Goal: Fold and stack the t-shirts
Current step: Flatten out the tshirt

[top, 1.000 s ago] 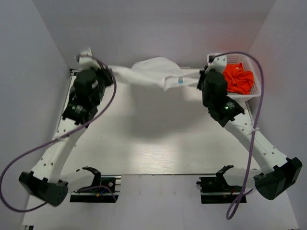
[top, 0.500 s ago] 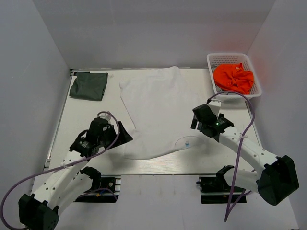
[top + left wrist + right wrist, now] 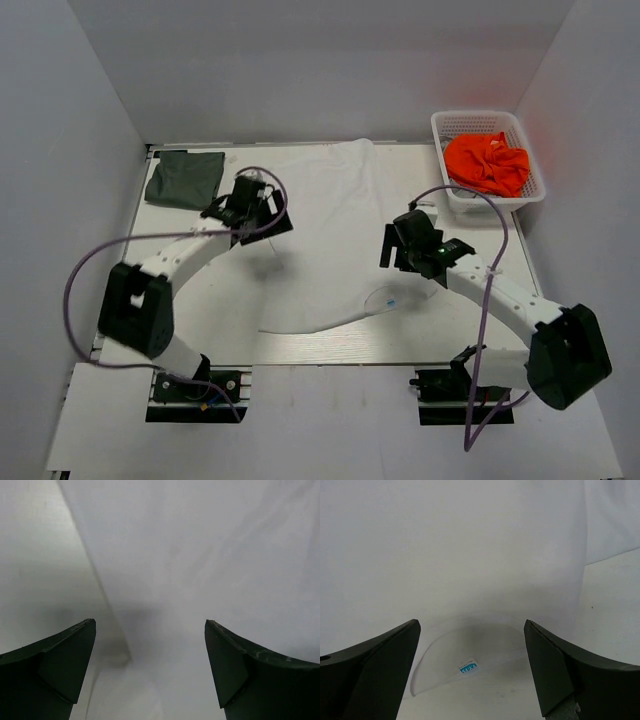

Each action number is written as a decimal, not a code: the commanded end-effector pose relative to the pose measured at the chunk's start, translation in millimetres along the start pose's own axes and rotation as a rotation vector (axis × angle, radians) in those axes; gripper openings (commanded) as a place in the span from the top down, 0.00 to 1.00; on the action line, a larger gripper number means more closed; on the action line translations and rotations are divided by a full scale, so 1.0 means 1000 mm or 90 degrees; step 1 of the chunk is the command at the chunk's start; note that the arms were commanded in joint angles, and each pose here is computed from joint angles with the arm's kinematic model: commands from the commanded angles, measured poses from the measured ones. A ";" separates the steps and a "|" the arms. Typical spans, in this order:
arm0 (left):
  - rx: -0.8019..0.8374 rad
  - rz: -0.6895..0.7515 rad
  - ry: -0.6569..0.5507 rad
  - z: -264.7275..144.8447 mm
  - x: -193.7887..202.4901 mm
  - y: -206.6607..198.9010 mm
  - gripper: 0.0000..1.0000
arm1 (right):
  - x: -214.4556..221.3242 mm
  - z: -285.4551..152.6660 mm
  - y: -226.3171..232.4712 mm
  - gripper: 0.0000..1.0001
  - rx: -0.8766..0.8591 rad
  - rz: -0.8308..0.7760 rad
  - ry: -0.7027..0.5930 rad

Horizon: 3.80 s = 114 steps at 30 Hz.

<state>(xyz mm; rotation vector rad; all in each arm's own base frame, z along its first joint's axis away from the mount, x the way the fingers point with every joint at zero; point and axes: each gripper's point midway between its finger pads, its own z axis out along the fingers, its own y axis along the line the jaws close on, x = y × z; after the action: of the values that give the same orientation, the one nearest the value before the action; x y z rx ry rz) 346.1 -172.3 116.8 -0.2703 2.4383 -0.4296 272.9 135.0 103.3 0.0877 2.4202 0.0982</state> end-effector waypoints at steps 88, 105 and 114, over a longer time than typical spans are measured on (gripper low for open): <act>-0.422 -0.259 0.016 -0.090 0.077 0.156 0.62 | 0.135 -0.053 -0.066 0.10 0.133 0.086 0.295; -0.062 -0.104 -0.114 -0.031 -0.047 0.037 0.00 | -0.001 0.005 -0.021 0.10 0.086 0.043 0.081; -0.038 -0.024 -0.069 0.086 -0.094 0.001 0.00 | -0.058 0.089 -0.023 0.10 0.105 0.030 0.090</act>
<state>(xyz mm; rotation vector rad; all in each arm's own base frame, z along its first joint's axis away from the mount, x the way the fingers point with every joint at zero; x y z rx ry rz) 445.9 -151.5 93.9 -0.4488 2.3924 -0.2988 343.0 114.2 65.0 0.2593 2.6234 -0.0904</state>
